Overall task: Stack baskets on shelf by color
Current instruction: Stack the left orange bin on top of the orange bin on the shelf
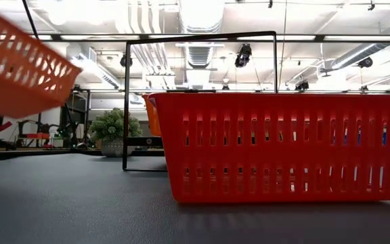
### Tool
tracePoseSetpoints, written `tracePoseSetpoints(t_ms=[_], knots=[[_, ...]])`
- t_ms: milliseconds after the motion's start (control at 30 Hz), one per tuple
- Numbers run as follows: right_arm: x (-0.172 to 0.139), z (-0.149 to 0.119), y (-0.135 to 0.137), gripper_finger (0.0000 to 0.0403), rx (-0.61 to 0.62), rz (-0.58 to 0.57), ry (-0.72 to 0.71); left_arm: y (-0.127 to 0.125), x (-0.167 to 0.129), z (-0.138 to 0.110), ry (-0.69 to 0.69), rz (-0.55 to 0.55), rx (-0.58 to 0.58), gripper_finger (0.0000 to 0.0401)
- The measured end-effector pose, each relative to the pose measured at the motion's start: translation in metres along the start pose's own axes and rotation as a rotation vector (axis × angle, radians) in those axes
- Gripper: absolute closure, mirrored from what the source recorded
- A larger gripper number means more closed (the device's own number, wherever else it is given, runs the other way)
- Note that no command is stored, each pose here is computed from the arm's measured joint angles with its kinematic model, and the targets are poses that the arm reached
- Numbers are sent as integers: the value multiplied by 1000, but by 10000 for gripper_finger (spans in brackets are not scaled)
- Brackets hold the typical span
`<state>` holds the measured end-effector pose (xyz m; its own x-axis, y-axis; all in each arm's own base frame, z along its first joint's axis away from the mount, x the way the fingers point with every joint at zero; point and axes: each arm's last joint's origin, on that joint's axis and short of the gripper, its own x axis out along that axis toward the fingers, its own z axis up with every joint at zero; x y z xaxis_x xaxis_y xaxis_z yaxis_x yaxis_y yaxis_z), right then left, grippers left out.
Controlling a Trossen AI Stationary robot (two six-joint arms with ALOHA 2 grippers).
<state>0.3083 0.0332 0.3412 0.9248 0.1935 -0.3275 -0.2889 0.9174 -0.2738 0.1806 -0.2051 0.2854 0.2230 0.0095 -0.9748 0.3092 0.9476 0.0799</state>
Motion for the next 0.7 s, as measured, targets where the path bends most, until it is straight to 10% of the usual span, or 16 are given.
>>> tracePoseSetpoints(t_ms=[300, 700], knots=[[76, 51, -20, 211, -76, 183, -47, 15, -27, -13, -86, 1, 37, 401], [166, 54, -27, 211, -47, 348, 36, 32, -52, -30, -179, 37, 180, 401]])
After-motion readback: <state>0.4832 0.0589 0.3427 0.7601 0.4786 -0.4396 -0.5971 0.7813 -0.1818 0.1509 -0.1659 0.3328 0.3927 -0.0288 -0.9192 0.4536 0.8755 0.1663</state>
